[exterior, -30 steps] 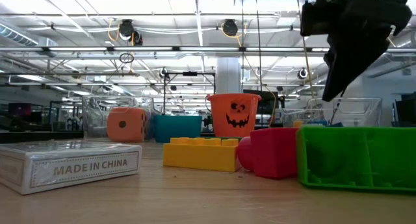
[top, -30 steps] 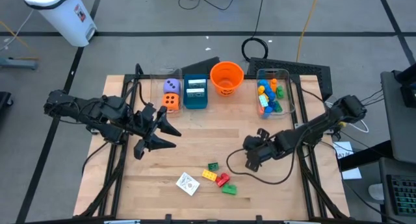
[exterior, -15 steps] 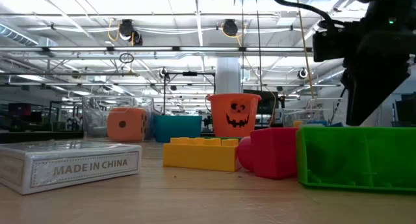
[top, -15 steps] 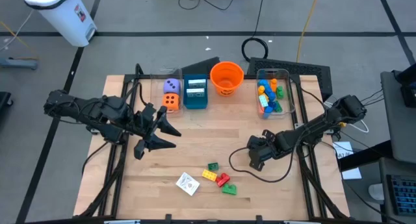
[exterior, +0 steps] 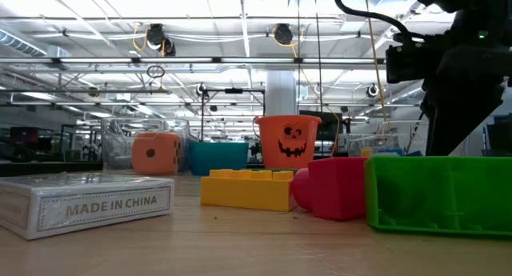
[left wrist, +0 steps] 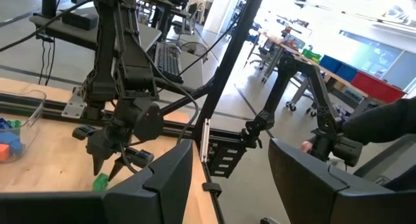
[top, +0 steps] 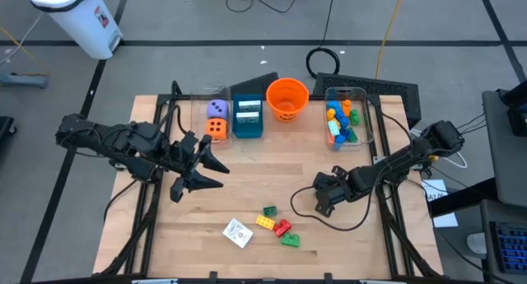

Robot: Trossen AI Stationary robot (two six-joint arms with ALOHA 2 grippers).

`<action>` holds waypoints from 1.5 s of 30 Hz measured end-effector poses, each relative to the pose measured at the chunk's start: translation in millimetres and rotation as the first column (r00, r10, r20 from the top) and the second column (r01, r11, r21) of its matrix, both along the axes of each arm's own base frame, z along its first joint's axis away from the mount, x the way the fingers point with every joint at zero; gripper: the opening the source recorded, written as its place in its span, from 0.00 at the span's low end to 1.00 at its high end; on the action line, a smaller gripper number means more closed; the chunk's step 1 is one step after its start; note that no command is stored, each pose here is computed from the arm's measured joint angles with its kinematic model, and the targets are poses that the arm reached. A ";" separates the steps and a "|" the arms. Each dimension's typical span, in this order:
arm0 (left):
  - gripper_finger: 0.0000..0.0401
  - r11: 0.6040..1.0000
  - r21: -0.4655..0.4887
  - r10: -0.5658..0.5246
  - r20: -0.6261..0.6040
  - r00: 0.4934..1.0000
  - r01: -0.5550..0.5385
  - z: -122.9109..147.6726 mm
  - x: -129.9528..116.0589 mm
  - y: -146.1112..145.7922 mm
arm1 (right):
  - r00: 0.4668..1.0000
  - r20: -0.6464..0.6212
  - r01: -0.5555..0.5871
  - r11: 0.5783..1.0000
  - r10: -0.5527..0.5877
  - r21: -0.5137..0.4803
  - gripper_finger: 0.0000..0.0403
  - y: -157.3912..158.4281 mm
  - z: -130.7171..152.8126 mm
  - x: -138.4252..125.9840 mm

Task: Pick & Place Toys
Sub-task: Put the green game piece into the right transparent bin

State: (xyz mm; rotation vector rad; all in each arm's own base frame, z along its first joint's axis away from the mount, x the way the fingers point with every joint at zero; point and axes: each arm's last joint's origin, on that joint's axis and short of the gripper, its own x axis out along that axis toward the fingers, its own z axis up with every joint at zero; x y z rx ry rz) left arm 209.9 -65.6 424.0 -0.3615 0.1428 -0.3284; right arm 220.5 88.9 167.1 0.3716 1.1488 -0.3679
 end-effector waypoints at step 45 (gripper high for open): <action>0.53 1.000 0.006 -0.001 0.004 1.000 0.001 0.2 0.0 -0.1 | 0.876 0.454 0.079 0.978 -0.161 0.193 0.19 -7.3 38.8 22.2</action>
